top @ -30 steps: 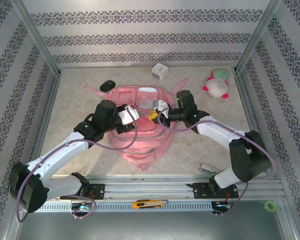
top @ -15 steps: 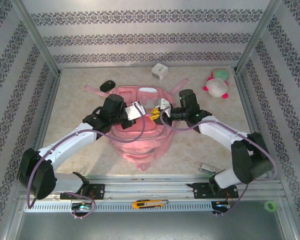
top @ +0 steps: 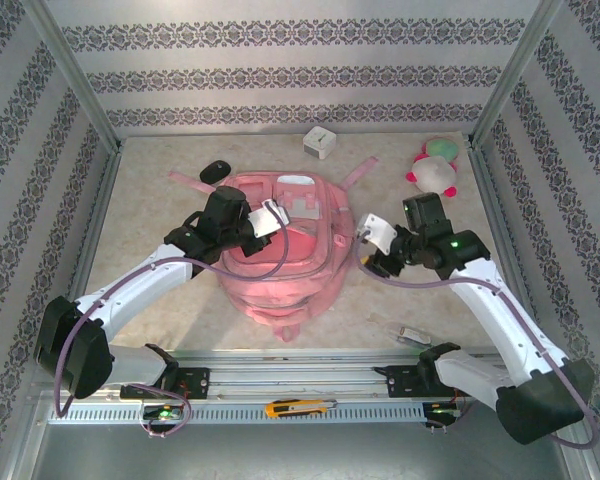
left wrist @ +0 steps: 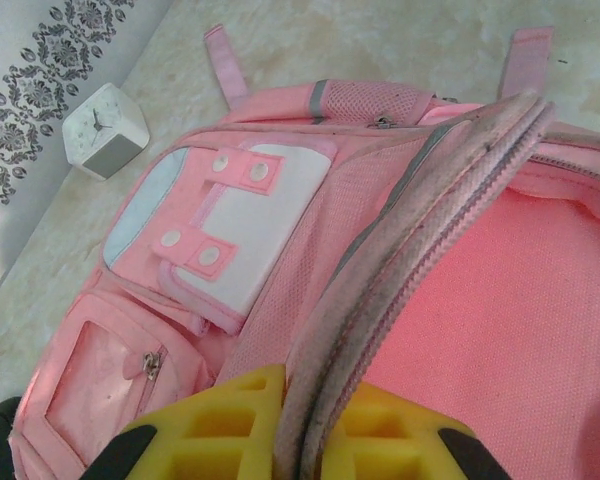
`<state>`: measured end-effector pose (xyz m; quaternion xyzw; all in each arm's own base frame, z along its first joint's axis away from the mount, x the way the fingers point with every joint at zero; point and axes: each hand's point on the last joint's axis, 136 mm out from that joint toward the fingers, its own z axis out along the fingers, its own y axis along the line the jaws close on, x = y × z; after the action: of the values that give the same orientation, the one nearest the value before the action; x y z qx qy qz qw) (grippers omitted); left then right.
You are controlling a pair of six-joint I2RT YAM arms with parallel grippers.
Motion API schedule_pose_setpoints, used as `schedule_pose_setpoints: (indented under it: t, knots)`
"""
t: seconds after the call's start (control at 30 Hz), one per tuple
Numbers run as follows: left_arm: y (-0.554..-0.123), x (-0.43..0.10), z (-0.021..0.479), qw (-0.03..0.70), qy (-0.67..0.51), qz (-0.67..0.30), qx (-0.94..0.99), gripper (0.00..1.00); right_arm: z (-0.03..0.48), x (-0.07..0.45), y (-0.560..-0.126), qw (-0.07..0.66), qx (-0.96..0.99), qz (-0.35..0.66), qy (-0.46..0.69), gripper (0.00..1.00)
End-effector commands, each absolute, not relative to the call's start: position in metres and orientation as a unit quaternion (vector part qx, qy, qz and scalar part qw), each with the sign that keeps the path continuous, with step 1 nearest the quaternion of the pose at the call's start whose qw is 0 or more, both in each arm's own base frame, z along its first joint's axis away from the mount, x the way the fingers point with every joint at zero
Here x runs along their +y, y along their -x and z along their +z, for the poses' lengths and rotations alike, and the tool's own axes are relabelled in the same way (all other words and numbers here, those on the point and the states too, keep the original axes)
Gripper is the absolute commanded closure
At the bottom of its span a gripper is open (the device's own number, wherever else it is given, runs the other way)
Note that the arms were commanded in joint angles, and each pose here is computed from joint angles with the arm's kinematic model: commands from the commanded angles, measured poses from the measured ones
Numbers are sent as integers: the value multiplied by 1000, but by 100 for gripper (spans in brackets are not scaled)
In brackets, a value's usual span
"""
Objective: Pack the student bag
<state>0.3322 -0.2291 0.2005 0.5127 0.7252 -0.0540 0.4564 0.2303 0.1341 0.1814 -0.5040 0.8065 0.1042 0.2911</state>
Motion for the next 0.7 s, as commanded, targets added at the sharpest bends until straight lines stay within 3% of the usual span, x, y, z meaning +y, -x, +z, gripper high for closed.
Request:
schedule_pose_setpoints:
  t: [0.0,0.23,0.4,0.67]
  knots:
    - [-340,-222,220,481,-485,-46,729,99,142,73,-174,115,848,19,518,40]
    - [-334,-218,216,477,-484,-46,732,98,115,48,-131,-24,863,15,505,39]
    - [-332,-217,216,476,-482,-48,734,96,90,61,-111,-55,840,13,540,36]
    - [-330,-215,217,479,-481,-46,733,95,68,57,-118,-33,838,-15,544,34]
